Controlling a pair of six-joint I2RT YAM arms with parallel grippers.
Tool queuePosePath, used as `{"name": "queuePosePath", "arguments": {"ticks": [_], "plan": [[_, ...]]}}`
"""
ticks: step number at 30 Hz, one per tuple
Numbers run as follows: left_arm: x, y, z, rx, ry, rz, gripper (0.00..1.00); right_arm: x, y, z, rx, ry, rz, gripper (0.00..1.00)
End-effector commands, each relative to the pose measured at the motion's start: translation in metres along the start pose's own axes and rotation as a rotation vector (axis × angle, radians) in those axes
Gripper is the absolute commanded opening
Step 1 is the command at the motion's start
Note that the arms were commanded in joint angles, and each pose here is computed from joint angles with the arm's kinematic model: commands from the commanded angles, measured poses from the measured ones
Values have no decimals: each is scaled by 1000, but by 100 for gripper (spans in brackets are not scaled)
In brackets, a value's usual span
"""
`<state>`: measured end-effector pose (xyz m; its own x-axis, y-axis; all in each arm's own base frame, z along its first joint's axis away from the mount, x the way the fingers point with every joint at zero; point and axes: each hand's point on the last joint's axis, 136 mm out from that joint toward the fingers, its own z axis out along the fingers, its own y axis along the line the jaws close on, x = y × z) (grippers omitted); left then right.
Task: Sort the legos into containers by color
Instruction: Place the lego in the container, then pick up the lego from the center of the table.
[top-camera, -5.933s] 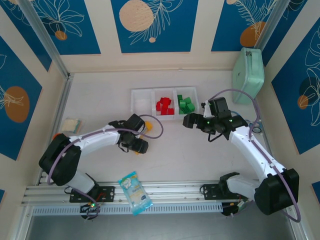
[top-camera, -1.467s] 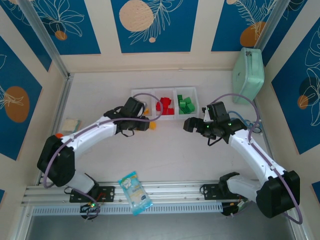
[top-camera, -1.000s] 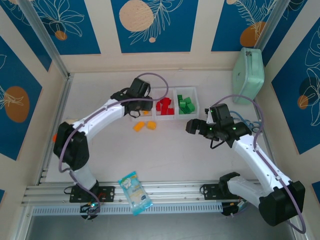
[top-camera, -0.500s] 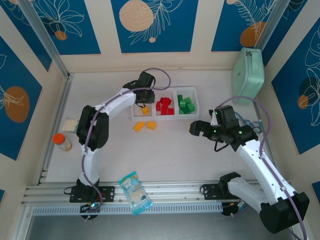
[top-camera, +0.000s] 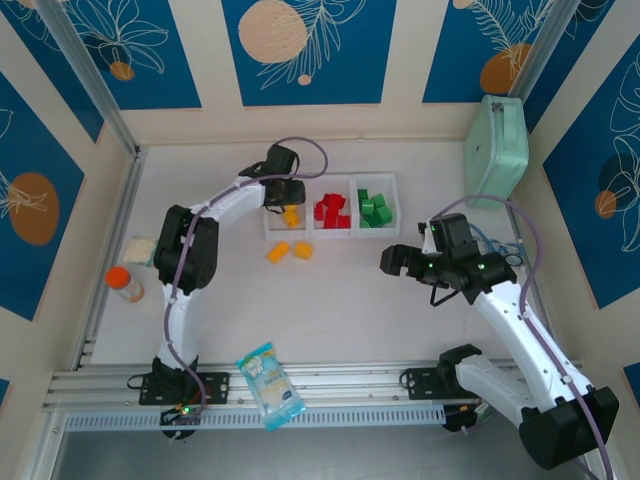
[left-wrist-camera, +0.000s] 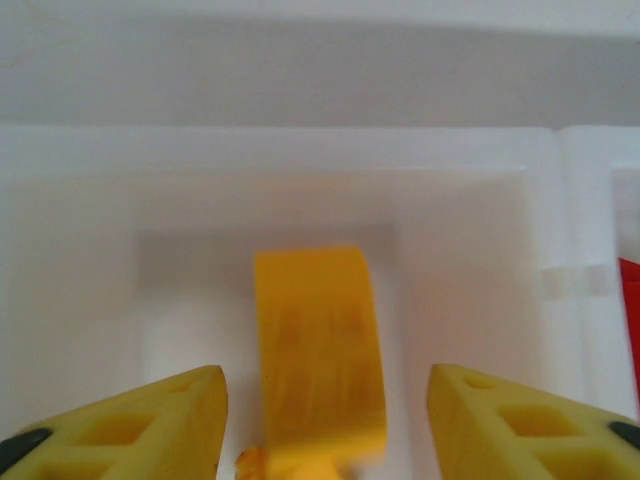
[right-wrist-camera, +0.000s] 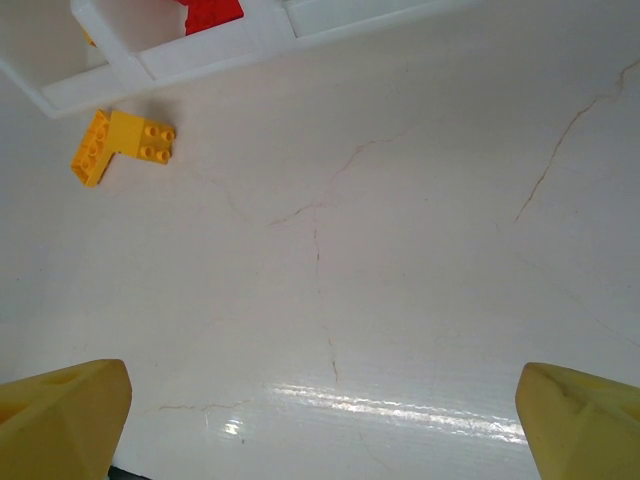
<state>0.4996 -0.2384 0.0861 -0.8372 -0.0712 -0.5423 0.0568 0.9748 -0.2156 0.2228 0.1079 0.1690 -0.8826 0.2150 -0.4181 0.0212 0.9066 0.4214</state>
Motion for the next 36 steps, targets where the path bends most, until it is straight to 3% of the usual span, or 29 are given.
{"name": "queuePosePath", "arguments": {"ticks": [1,8,14,19,26,36], "plan": [[-9,-5,-28,45,-44,0,60,-1,5,2,-25,12,-2,99],[1,-7,-92,133,-113,26,67,-5,15,3,-49,13,-19,99],[57,12,-121,181,-98,24,78,-7,18,8,-54,15,-18,99],[99,9,-133,233,-43,55,81,-6,23,18,-68,30,-7,99],[122,-13,-127,264,-11,160,89,-3,35,28,-74,55,-41,99],[145,-40,-80,196,123,289,96,4,14,14,14,26,-78,99]]}}
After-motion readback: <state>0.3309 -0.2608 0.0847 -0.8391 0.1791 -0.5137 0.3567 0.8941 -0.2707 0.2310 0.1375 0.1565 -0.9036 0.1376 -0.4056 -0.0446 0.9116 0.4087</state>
